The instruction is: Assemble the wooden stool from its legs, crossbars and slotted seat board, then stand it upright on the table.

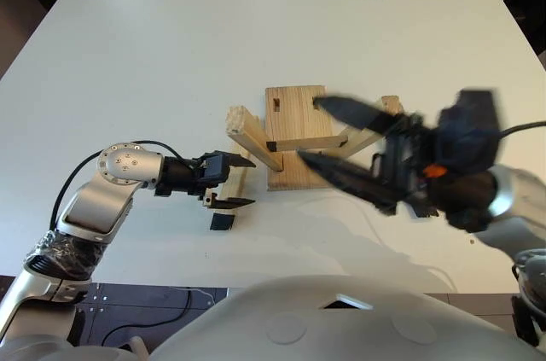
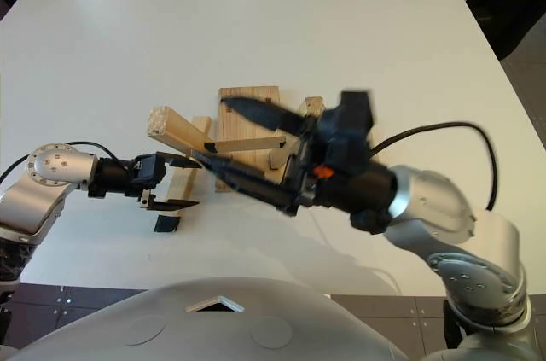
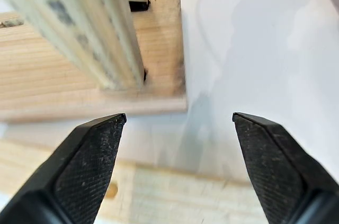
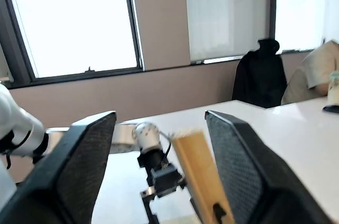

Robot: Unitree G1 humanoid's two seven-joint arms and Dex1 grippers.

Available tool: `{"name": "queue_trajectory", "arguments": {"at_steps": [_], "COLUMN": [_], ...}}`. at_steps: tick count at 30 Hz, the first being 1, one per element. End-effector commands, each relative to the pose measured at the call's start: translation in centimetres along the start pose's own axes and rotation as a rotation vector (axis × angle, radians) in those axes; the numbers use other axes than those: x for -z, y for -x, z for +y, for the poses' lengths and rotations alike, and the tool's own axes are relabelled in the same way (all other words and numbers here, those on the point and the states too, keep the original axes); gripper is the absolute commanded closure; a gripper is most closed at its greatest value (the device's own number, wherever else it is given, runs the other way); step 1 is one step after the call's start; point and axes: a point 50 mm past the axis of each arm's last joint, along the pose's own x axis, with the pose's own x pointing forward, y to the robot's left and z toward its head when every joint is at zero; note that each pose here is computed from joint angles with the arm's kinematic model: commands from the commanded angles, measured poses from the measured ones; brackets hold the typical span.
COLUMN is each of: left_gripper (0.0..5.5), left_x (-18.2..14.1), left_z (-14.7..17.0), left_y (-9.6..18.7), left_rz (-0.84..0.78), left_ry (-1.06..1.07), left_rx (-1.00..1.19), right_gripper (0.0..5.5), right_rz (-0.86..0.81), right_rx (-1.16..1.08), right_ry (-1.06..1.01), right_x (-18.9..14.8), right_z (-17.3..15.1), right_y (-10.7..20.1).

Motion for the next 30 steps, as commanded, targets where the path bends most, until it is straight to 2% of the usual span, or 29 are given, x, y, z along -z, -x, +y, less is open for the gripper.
{"name": "queue_trajectory", "arguments": {"at_steps": [1,5,9,13,18,21,26,30], "left_gripper": [1.76,1.76,1.76,1.76,1.76,1.76,1.76,1.76], "left_x": [2.0,3.7,5.2,5.3,1.7,-0.5,-3.0,-4.4], "left_z": [0.5,0.9,1.7,2.3,4.0,4.0,4.0,2.9], "left_y": [-0.9,-1.6,-1.0,-0.8,-2.0,-2.3,-2.6,-4.1], "left_rz": [0.118,0.184,0.258,0.251,0.012,-0.103,-0.210,-0.230], "left_ry": [-0.059,-0.070,-0.099,-0.110,-0.033,0.009,0.071,0.049], "left_rx": [-0.027,-0.062,-0.093,-0.112,-0.200,-0.192,-0.185,-0.120], "right_gripper": [2.41,2.41,2.41,2.41,2.41,2.41,2.41,2.41], "right_rz": [0.240,0.418,0.484,0.541,0.628,0.651,0.653,0.677], "right_rx": [0.078,0.142,0.211,0.263,0.289,0.275,0.234,0.257], "right_ry": [-0.023,-0.008,-0.002,0.002,0.054,0.091,0.099,0.123], "right_x": [5.2,10.6,12.9,14.2,14.9,14.4,13.1,12.5], "right_z": [-1.5,-2.9,-3.8,-4.4,-5.0,-5.2,-4.8,-5.4], "right_y": [0.4,1.4,3.0,4.6,6.7,7.7,8.4,9.4]}}
